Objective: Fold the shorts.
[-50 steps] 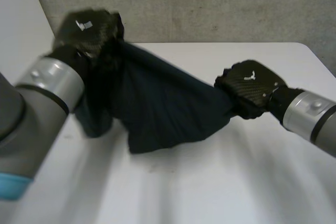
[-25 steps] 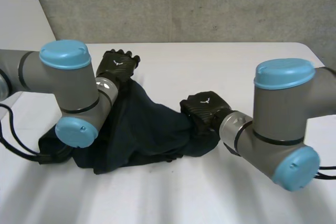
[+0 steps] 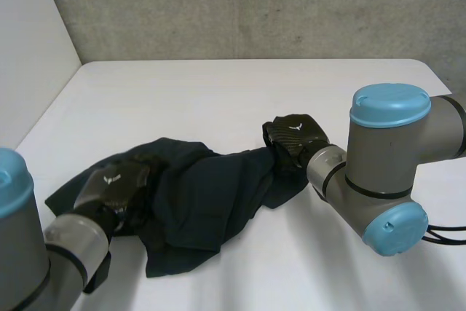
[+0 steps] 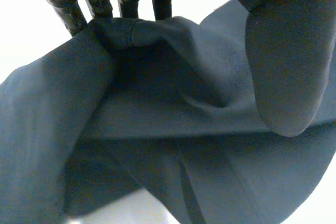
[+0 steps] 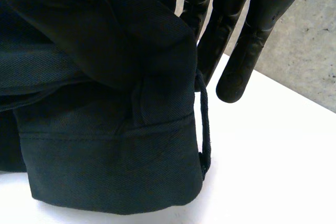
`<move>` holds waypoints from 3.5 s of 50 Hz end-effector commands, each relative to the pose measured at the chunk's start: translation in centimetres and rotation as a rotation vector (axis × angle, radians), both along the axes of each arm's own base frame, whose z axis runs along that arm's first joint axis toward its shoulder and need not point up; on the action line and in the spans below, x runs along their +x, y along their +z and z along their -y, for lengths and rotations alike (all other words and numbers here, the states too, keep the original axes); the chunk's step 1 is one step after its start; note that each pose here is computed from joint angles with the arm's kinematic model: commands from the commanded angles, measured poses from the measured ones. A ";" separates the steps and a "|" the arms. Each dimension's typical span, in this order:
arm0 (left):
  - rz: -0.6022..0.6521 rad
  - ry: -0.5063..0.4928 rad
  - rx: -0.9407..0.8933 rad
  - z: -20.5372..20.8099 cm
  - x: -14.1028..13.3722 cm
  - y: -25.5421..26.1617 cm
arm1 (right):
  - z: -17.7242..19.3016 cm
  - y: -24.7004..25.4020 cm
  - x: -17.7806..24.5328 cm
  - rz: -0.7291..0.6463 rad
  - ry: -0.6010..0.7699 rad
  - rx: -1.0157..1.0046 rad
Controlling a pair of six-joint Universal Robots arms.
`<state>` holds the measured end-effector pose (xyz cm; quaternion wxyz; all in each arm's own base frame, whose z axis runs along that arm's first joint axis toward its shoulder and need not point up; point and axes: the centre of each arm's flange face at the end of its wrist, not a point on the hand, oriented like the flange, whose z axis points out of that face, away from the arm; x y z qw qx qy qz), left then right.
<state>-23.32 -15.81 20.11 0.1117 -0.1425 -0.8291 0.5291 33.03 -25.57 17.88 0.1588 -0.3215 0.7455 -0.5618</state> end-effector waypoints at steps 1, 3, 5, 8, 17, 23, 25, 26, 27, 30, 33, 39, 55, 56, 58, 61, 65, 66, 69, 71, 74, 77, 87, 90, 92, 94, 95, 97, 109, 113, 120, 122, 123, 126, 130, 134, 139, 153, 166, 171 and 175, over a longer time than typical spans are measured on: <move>-0.025 0.008 -0.057 1.0 -0.1 -0.4 | -0.1 0.0 0.1 0.001 0.003 -0.002; -0.037 0.021 -0.087 1.8 0.0 -0.3 | -0.1 -0.1 0.1 0.001 0.006 0.000; -0.038 0.043 -0.130 3.2 0.2 0.0 | -0.1 -0.1 0.1 0.001 0.007 0.001; -0.009 0.036 -0.141 4.2 -0.2 -0.5 | -0.2 0.1 0.0 0.003 0.007 -0.001; 0.198 -0.015 -0.373 12.4 -3.2 1.3 | -0.2 1.8 -0.3 0.025 0.001 -0.045; 0.292 -0.008 -0.477 17.4 -4.4 1.3 | -0.6 1.5 -0.1 0.029 0.011 -0.058; 0.300 -0.026 -0.469 17.7 -5.1 0.3 | -0.7 1.3 -0.1 0.025 0.011 -0.052; 0.298 -0.031 -0.464 17.6 -5.3 0.1 | -0.7 1.1 -0.1 0.023 0.011 -0.049; 0.294 -0.037 -0.463 17.4 -5.5 0.1 | -0.8 0.6 0.0 0.013 0.015 -0.039; 0.298 -0.050 -0.449 16.3 -5.9 -0.2 | -0.8 0.2 0.2 0.007 0.018 -0.033; 0.288 -0.053 -0.462 14.7 -5.4 1.3 | -0.7 0.3 0.2 0.006 0.016 -0.041; 0.199 -0.046 -0.488 11.0 -4.1 4.7 | -0.6 0.3 0.3 0.008 0.016 -0.045; 0.098 -0.172 -0.141 -0.9 -2.4 2.1 | -0.5 0.4 0.3 0.010 0.014 -0.048; 0.116 -0.173 -0.112 -1.1 -2.2 1.3 | -0.5 0.4 0.2 0.010 0.013 -0.048; 0.147 -0.184 -0.060 -1.6 -2.0 -0.2 | -0.4 0.4 0.2 0.009 0.011 -0.047; 0.181 -0.189 -0.001 -2.1 -1.6 -2.2 | -0.4 0.5 0.1 0.011 0.010 -0.049; 0.182 -0.183 0.002 -2.2 -1.3 -3.4 | -0.4 0.5 0.1 0.011 0.010 -0.050; 0.183 -0.183 0.000 -2.3 -1.2 -4.1 | -0.4 0.5 0.1 0.011 0.011 -0.049; 0.179 -0.183 -0.008 -2.2 -1.3 -4.6 | -0.5 0.4 0.1 0.009 0.011 -0.046; 0.179 -0.178 -0.018 -1.9 -1.4 -4.9 | -0.6 0.4 0.1 0.009 0.014 -0.045; 0.175 -0.175 -0.028 -1.3 -1.7 -5.3 | -0.6 0.3 0.2 0.009 0.016 -0.045; 0.175 -0.165 -0.035 -0.7 -1.9 -5.6 | -0.7 0.3 0.2 0.007 0.017 -0.042; 0.213 -0.089 -0.068 2.2 -2.7 -7.3 | -0.9 -0.1 0.2 0.001 0.022 -0.034; 0.234 -0.080 -0.079 2.9 -2.8 -7.8 | -0.9 -0.2 0.2 0.000 0.022 -0.031; 0.247 -0.080 -0.090 3.2 -2.9 -8.1 | -0.9 -0.2 0.2 0.000 0.022 -0.032; 0.269 -0.077 -0.121 3.7 -3.0 -8.2 | -0.9 -0.2 0.2 -0.002 0.023 -0.032; 0.277 -0.075 -0.133 3.8 -3.0 -8.3 | -0.9 -0.2 0.2 -0.002 0.023 -0.032; 0.293 -0.074 -0.162 4.0 -3.0 -8.2 | -0.9 -0.2 0.2 -0.002 0.023 -0.034; 0.262 -0.014 -0.576 5.0 -2.6 4.2 | -0.9 6.1 -0.2 -0.019 0.050 -0.245; 0.227 0.019 -0.741 4.0 -2.1 10.4 | -1.6 10.9 -0.9 -0.041 0.054 -0.407; 0.184 -0.026 -0.955 1.7 -1.5 18.7 | -3.2 21.2 -2.7 0.049 -0.001 -0.688; 0.168 -0.035 -0.996 1.1 -1.2 20.6 | -3.7 22.8 -3.0 0.066 -0.005 -0.719; 0.166 -0.036 -1.004 1.0 -1.1 21.0 | -3.8 23.4 -3.1 0.072 -0.007 -0.730; 0.158 -0.022 -1.032 0.5 -0.6 22.4 | -4.4 25.0 -3.5 0.078 -0.009 -0.741; 0.139 0.000 -1.071 -0.8 0.3 24.2 | -5.0 25.8 -3.8 0.071 -0.004 -0.729; 0.101 0.032 -1.147 -2.6 1.5 26.8 | -6.6 28.0 -4.7 0.101 -0.015 -0.778; 0.057 0.056 -1.221 -4.8 2.7 29.5 | -9.4 31.1 -6.6 0.151 -0.035 -0.869; 0.043 0.049 -1.234 -5.1 2.6 30.8 | -11.3 31.9 -7.7 0.154 -0.035 -0.873; 0.237 -0.104 -0.892 9.1 -4.6 18.9 | 0.5 20.0 -2.7 -0.050 -0.030 -0.556; 0.288 -0.065 -0.834 16.9 -5.2 13.4 | 6.0 13.6 0.0 -0.099 -0.032 -0.485; 0.295 -0.072 -0.824 21.4 -6.9 9.0 | 9.6 9.8 1.6 -0.096 -0.065 -0.525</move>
